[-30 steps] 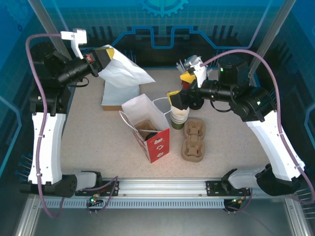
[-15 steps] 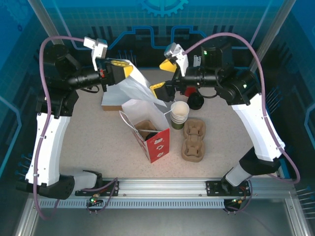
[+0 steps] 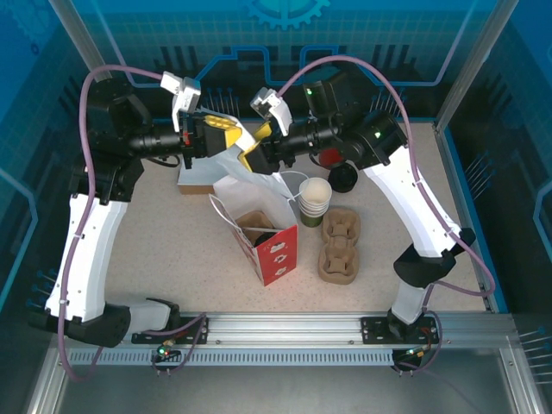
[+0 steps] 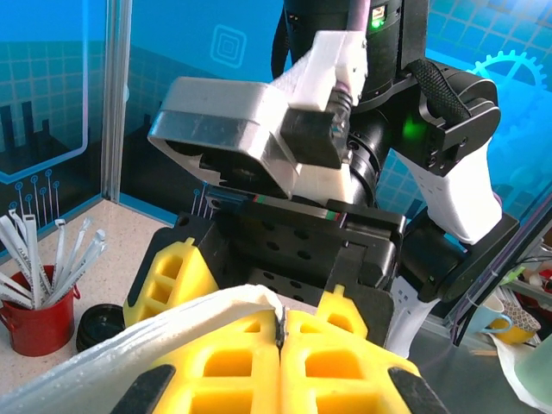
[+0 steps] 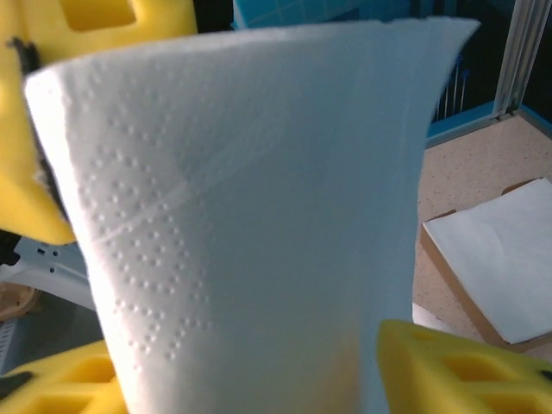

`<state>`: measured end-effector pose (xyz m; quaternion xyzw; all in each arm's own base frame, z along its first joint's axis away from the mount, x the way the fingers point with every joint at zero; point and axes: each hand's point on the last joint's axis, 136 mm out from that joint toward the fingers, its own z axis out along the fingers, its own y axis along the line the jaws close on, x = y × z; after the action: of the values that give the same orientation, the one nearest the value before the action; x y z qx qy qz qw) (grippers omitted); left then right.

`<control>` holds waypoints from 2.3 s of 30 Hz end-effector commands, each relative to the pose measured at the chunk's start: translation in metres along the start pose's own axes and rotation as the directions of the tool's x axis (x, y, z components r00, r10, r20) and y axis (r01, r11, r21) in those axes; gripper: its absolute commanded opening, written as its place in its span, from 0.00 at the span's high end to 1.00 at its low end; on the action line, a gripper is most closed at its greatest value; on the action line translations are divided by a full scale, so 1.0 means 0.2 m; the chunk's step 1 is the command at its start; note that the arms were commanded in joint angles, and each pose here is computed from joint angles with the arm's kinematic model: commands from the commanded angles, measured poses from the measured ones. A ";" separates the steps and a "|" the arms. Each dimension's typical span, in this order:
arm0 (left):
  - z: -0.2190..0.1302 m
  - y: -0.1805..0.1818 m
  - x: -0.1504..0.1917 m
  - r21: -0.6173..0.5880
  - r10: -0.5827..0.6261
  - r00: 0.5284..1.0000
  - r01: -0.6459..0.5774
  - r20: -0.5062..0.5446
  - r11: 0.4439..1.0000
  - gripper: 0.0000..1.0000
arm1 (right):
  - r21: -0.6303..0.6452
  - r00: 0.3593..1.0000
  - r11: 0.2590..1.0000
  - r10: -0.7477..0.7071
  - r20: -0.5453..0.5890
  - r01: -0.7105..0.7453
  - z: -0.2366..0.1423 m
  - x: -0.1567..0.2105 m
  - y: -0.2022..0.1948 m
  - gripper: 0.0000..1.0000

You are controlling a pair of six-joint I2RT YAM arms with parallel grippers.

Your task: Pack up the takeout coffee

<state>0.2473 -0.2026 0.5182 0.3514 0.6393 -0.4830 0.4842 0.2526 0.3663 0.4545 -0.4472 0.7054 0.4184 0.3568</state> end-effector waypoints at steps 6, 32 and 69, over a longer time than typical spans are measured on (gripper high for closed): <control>-0.01 -0.04 -0.03 -0.009 0.063 0.998 -0.063 0.009 0.998 0.93 | 0.018 0.998 0.999 0.050 -0.036 -0.049 -0.04 0.04 0.04 0.83; -0.48 -0.03 0.25 -0.593 0.123 0.982 -0.013 0.145 0.805 0.15 | 0.262 0.951 0.959 0.177 -0.255 -0.108 -0.01 0.36 -0.02 0.96; -0.51 0.00 0.39 -0.634 0.067 0.992 0.017 0.107 0.773 0.12 | 0.317 0.792 0.942 0.278 -0.543 -0.113 0.46 0.78 -0.19 0.95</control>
<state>0.1977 -0.1063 0.4522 0.1498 0.7268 -0.2544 0.6201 0.2501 0.3796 0.2747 -0.4176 0.8758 0.1978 0.1391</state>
